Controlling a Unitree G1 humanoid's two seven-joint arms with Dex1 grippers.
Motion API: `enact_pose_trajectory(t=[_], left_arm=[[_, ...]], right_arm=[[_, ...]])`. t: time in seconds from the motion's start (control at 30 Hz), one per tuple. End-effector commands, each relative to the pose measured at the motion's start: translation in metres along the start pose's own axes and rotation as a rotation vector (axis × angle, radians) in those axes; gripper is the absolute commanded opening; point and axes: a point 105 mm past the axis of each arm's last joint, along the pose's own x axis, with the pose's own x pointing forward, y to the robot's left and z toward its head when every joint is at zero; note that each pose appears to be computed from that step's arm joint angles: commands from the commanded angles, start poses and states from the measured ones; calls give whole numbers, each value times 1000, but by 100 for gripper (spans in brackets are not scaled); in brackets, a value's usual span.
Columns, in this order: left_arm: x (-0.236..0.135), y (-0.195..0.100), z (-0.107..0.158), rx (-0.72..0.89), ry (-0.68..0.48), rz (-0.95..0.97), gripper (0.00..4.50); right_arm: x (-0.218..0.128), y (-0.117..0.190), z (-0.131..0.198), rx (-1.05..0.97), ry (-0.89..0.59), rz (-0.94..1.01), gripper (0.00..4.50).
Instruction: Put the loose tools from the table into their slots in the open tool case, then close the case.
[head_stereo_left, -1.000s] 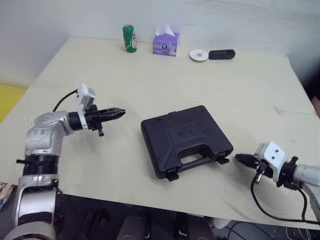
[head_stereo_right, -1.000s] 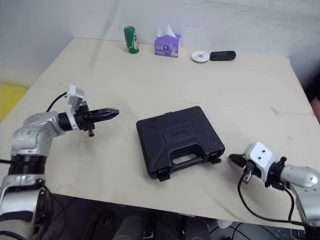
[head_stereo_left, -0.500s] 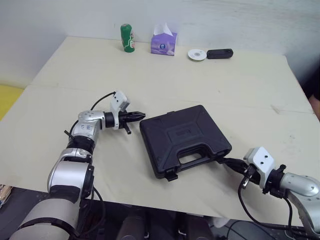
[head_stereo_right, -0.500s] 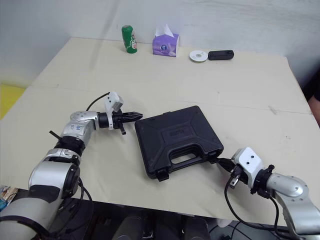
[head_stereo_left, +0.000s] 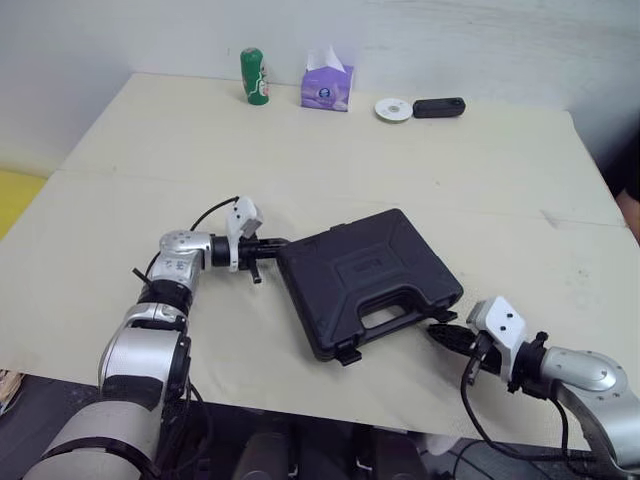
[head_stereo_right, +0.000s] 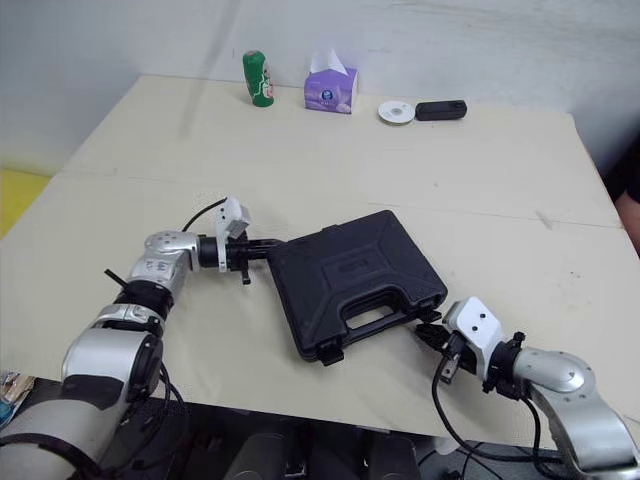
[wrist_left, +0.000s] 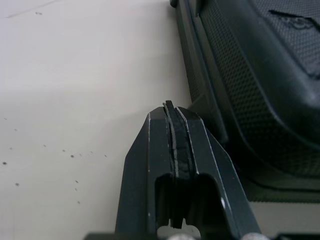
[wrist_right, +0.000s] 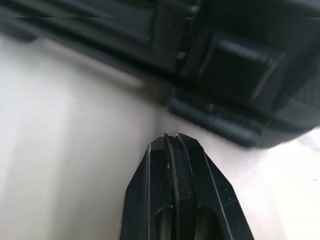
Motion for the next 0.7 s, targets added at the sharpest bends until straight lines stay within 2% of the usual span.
enact_pose_trajectory(t=[0.03,0.17,0.53,0.7], left_arm=[[-6,-7,-1,22,5,-46,6],[-16,-13,-6,27,15,-46,6],[-30,-38,-3,23,-30,-2,6],[-35,-33,-7,5,-21,67,6]], right_arm=[[5,-13,9,-101,-44,-53,0],[15,-23,16,-162,-79,-81,0],[33,-7,31,-161,-165,-47,0],[36,-1,30,-166,-164,-32,0]])
